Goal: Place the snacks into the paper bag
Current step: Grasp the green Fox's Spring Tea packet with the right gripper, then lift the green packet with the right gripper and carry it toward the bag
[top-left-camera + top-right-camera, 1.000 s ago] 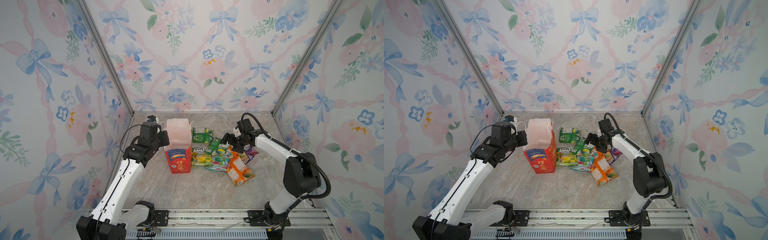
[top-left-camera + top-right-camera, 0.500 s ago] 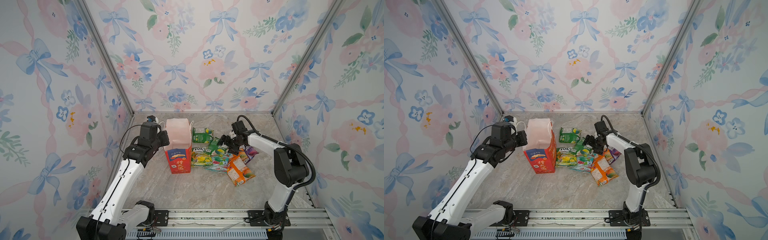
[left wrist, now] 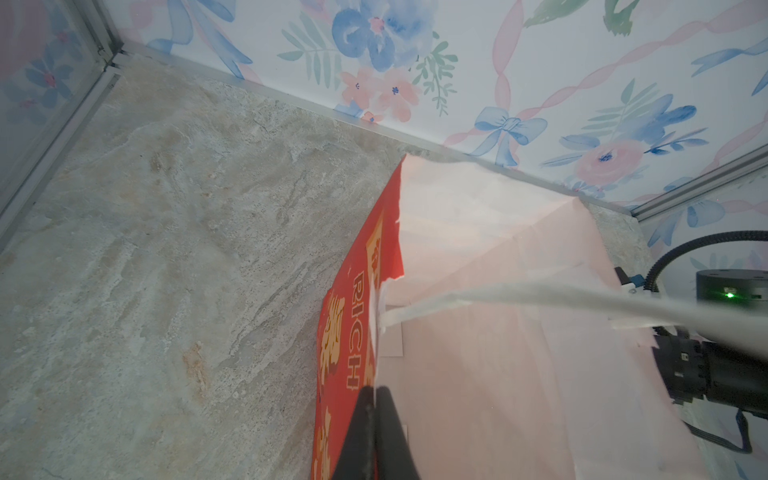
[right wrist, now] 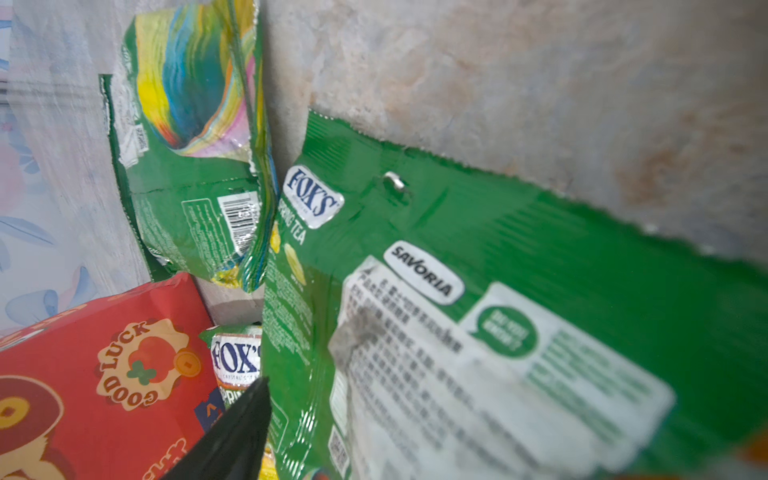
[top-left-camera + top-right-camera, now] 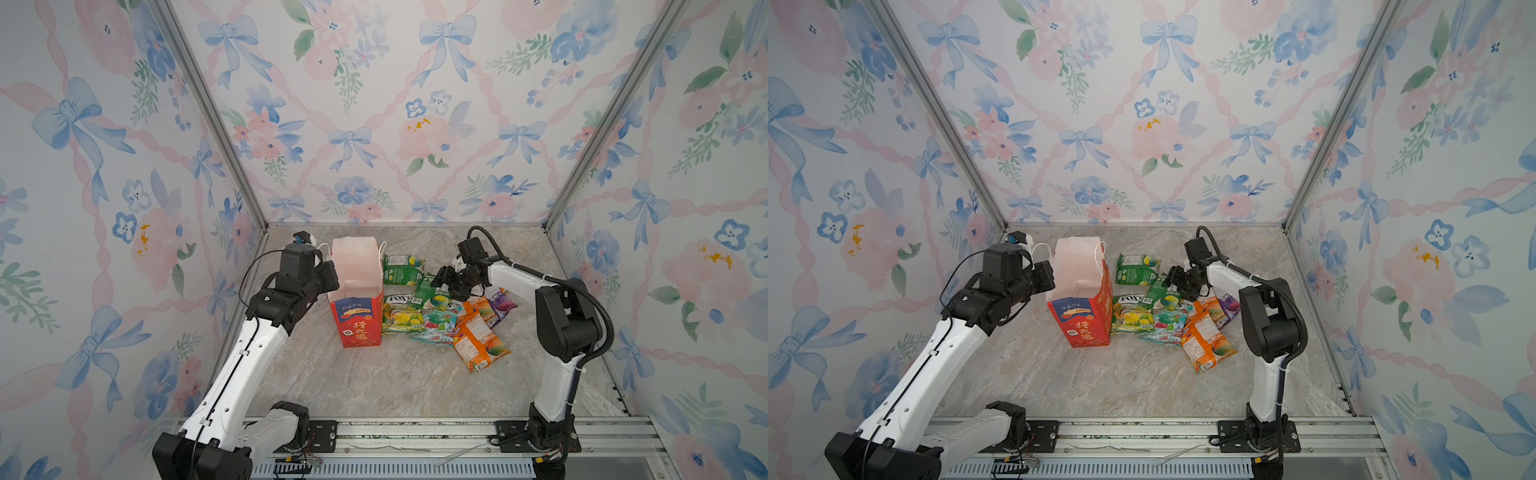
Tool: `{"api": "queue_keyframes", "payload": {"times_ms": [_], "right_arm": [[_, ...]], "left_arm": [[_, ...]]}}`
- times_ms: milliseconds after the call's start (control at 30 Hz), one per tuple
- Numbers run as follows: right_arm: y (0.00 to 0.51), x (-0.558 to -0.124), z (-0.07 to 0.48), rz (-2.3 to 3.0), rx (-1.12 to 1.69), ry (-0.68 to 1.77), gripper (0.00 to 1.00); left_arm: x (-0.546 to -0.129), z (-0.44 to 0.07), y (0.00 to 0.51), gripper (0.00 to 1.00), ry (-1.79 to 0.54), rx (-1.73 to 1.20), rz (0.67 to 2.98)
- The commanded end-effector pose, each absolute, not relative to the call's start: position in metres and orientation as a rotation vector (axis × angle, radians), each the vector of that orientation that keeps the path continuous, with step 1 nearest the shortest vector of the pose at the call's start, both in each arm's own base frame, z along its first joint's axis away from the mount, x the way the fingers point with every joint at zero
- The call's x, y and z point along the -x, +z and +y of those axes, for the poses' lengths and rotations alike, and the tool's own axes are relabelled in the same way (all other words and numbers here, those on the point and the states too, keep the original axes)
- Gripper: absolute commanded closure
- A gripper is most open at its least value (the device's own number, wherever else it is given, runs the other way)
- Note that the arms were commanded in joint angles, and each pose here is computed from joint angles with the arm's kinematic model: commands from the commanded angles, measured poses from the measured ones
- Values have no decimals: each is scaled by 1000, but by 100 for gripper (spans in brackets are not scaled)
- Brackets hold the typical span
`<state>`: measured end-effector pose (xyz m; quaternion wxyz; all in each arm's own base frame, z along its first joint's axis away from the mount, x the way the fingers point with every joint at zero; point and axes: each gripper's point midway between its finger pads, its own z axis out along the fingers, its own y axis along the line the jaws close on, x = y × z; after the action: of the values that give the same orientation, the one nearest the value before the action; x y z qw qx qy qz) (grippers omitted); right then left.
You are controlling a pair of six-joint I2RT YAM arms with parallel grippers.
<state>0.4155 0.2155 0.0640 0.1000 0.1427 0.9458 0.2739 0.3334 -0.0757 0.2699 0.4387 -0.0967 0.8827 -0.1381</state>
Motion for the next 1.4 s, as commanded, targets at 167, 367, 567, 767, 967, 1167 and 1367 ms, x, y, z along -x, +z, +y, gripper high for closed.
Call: {"api": "queue_keyframes", "payload": {"times_ms": [167,367,567,767,967,1167,1367], "right_arm": [[93,-425,227,2751,-293,813,54],[97,-426,229,2756,-266,810,85],[111,-428,230,2745,-229,814,100],[154,-430,228,2695,-109,769,100],[232,-431,228,2581,19,731,100],[314,-425,239,2432,133,732,100],[393,-404,262,2242,272,698,100]], "left_arm": [[-328,-76,258,100,-332,242,2222],[-328,-76,257,100,-330,241,2224],[-329,-77,261,100,-346,243,2216],[-330,-79,263,100,-362,244,2205],[-332,-83,265,100,-386,244,2196],[-332,-82,264,100,-382,246,2196],[-331,-81,265,100,-380,249,2187]]}}
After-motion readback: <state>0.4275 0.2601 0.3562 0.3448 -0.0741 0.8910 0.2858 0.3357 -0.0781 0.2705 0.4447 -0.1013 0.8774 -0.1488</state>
